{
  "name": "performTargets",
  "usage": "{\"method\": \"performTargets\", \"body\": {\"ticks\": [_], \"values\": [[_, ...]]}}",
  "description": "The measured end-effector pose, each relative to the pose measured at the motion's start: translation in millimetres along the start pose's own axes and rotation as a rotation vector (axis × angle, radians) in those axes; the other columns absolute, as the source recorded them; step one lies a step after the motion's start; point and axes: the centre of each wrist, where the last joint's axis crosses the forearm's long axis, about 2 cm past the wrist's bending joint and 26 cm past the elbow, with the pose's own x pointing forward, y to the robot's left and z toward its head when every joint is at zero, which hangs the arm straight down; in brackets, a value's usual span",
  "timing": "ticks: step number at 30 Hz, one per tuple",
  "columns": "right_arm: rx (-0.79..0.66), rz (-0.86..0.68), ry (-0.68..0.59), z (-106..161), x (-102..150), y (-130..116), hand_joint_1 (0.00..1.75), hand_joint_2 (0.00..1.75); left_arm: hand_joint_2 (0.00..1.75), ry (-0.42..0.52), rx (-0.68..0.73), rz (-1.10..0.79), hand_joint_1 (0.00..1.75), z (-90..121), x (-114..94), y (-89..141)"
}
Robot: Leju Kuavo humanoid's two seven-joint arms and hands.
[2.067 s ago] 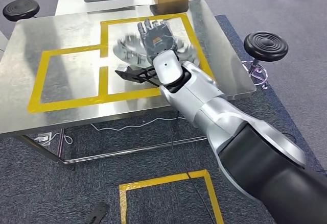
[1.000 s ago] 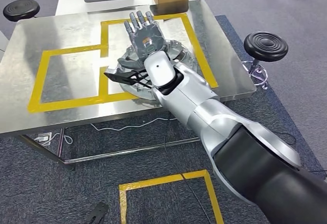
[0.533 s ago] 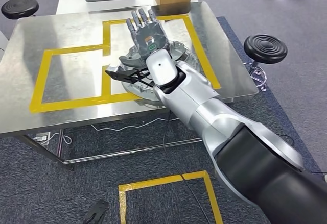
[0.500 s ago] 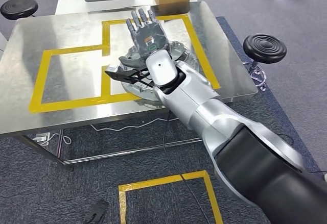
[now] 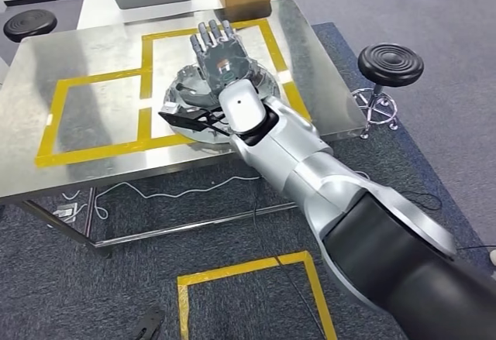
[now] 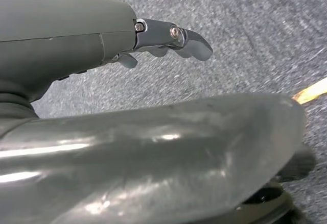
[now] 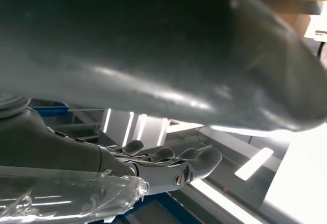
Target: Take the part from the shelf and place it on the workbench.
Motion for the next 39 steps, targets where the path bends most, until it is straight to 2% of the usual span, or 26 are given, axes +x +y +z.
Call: {"method": "performTargets", "body": {"ticks": [17,33,37,39], "values": [[0.017,-0.035,-0.027,2,7,0,0.00,0.00,0.00,0.012,0.014,0.031,0.00,0,-6,0],[-0.022,-0.154,-0.035,4,12,-2,0.00,0.00,0.00,0.014,0.022,0.023,0.00,0,-10,0],[-0.087,-0.322,-0.067,10,15,12,0.00,0.00,0.00,0.020,0.030,0.040,0.00,0,-13,0],[-0.123,-0.463,-0.062,17,12,31,0.00,0.00,0.00,0.024,0.035,0.059,0.00,1,-16,-2]]}}
